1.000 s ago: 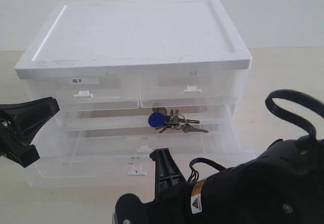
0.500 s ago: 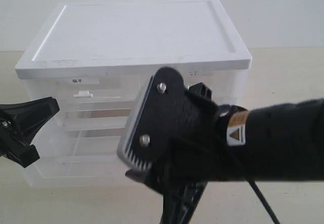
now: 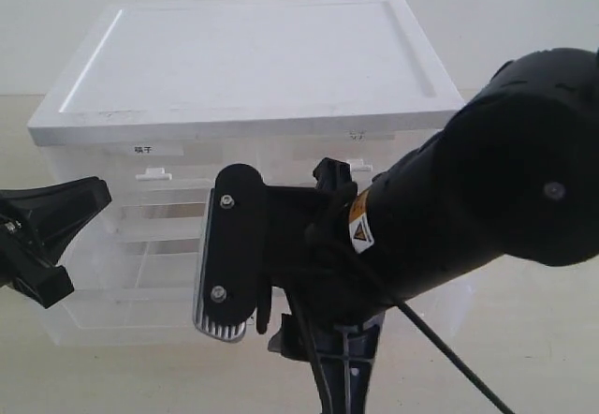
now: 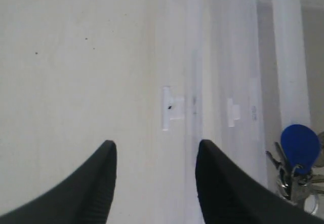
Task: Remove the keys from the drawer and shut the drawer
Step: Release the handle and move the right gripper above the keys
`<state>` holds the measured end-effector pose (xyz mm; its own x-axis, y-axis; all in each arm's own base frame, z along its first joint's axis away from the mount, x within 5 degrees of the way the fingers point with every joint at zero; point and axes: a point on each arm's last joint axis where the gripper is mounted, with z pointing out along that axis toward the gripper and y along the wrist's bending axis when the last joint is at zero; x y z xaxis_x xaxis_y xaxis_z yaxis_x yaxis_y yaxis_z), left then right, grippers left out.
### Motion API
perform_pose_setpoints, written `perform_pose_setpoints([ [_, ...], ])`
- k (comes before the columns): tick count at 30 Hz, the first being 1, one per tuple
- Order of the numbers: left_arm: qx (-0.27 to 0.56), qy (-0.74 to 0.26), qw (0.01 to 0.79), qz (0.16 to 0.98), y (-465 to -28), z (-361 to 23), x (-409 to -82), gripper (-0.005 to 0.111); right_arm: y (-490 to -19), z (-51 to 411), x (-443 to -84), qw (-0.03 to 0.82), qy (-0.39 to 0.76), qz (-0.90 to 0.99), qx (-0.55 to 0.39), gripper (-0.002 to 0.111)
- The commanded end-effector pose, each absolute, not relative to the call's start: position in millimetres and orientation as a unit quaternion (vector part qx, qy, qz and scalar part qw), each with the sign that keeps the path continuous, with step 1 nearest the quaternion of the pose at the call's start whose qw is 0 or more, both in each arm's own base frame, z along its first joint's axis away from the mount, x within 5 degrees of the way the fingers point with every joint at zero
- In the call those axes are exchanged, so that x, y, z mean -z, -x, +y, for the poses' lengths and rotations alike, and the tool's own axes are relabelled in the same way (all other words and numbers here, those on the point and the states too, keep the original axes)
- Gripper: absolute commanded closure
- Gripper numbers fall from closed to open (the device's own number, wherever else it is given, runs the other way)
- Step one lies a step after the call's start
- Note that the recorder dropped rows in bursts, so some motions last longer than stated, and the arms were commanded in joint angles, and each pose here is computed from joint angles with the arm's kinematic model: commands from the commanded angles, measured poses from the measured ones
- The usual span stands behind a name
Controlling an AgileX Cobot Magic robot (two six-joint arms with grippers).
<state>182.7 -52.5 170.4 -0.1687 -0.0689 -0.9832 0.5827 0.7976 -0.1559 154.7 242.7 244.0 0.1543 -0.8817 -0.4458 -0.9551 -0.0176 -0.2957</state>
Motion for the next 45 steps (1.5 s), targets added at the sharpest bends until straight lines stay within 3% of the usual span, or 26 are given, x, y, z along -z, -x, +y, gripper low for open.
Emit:
perform_pose_setpoints([
  [1,0.266,-0.183,0.62,0.715,-183.1,-53.1,-170.3,0.102,-160.5,245.4,-236.1,0.269,0.706,0.653,-0.045,0.067],
  [7,0.265,-0.184,0.62,0.715,-183.1,-53.1,-170.3,0.102,-161.0,243.0,-235.1,0.26,0.706,0.658,-0.035,0.092],
  [21,0.265,-0.184,0.62,0.715,-183.1,-53.1,-170.3,0.102,-161.0,240.9,-234.2,0.251,0.704,0.664,-0.028,0.089],
  [27,0.265,-0.184,0.62,0.715,-183.1,-53.1,-170.3,0.102,-168.0,241.3,-237.0,0.281,0.688,0.669,-0.005,0.06],
  [33,0.265,-0.184,0.62,0.715,-183.1,-53.1,-170.3,0.102,-168.5,240.1,-236.6,0.278,0.681,0.677,-0.002,0.069],
  [45,0.269,-0.193,0.617,0.714,-181.9,-54.4,-169.9,0.102,-174.8,245.9,-205.8,0.223,0.698,0.68,0.023,0.069],
])
